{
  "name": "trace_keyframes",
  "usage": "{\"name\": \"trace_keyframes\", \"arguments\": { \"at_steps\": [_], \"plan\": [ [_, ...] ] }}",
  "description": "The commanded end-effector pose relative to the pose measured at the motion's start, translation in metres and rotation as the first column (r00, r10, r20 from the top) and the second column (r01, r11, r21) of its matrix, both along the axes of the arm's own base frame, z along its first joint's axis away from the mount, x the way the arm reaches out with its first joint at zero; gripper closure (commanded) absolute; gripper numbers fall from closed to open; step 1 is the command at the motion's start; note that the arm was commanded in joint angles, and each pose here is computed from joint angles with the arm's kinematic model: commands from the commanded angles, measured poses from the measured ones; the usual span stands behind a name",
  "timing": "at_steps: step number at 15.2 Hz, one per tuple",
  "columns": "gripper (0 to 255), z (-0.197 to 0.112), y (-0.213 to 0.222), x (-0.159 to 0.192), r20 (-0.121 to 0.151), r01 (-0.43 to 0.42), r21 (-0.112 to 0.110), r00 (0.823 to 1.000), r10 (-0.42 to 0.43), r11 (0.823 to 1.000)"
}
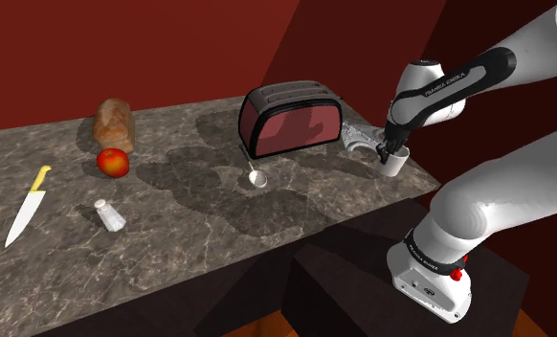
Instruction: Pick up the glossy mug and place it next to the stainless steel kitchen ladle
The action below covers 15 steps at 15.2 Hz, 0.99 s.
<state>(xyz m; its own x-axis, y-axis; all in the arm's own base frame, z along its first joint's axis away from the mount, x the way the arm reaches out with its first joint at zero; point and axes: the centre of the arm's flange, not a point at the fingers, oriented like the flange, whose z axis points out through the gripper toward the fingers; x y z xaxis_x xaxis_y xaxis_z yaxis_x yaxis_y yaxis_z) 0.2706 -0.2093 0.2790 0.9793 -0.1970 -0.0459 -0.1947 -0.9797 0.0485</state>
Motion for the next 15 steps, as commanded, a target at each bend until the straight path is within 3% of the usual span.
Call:
{"name": "trace_keyframes", "arguments": {
  "at_steps": [1, 15],
  "plan": [
    [255, 0.010, 0.001, 0.000, -0.001, 0.000, 0.000, 1.000, 0.000, 1.000],
    [255, 0.084, 0.001, 0.000, -0.001, 0.000, 0.000, 1.000, 0.000, 1.000]
  ]
}}
